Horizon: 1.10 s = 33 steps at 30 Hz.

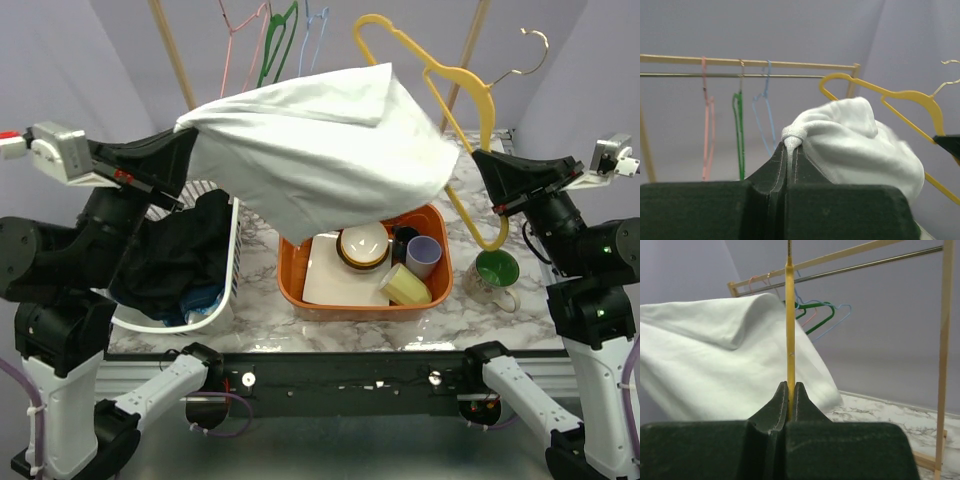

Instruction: Remove the skirt from the hanger

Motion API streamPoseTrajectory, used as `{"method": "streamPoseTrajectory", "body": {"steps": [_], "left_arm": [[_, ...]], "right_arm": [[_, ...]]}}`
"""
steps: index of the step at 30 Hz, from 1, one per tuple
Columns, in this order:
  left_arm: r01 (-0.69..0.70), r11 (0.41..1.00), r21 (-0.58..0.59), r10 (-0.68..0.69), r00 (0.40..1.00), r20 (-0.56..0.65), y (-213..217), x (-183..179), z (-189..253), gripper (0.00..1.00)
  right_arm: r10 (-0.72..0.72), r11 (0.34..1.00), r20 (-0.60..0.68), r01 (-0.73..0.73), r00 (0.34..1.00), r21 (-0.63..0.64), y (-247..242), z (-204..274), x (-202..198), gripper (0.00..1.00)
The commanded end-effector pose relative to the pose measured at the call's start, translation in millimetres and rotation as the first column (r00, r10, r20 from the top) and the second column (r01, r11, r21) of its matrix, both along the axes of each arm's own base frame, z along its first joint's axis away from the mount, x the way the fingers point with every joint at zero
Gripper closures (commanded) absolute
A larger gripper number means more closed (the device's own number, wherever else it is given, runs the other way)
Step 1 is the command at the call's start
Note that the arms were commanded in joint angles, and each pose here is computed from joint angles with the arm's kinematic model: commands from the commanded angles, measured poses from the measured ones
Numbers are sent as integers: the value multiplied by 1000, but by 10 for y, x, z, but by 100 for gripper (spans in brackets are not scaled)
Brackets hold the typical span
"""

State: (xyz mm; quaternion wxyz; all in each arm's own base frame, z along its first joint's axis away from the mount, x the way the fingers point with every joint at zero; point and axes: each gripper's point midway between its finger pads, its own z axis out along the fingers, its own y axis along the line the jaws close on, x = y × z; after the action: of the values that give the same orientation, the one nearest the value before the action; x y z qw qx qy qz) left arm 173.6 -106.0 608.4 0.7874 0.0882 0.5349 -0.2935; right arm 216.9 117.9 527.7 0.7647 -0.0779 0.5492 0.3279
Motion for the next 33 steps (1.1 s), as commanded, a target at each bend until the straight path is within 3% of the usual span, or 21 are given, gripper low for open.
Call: {"method": "streamPoseTrajectory", "body": {"steps": [1,6,12,17,20,23,27,28,33], "left_arm": [[-294,955,-46,297,945,135,642,-187,380,100],[-407,913,-12,405,903,146,821,-137,456,100],[-598,798,69,580,794,181,1086,39,482,100],[-708,681,188,700,705,115,1134,559,38,100],[-729,653,207,735,675,63,1130,763,-182,100],[-779,601,179,792,610,-1,1238,842,-338,100],[-862,456,221,890,448,-86,1460,927,-729,100],[-887,399,231,917,383,-112,1564,885,-826,100],[-924,308,228,950,285,-129,1782,805,-997,100]], "right_arm": [[-170,985,23,169,985,29,-305,103,31,99],[-182,983,29,181,983,17,-335,133,-27,99],[-190,982,60,189,980,19,-366,248,-123,99],[-152,988,59,152,987,19,-308,211,-157,99],[-141,990,55,140,988,21,-293,170,-178,99],[-133,991,59,132,989,15,-284,165,-216,99],[-127,992,68,126,990,15,-282,172,-258,99],[-132,991,71,131,989,13,-291,168,-266,99],[-146,989,75,147,986,-1,-313,146,-271,99]]}}
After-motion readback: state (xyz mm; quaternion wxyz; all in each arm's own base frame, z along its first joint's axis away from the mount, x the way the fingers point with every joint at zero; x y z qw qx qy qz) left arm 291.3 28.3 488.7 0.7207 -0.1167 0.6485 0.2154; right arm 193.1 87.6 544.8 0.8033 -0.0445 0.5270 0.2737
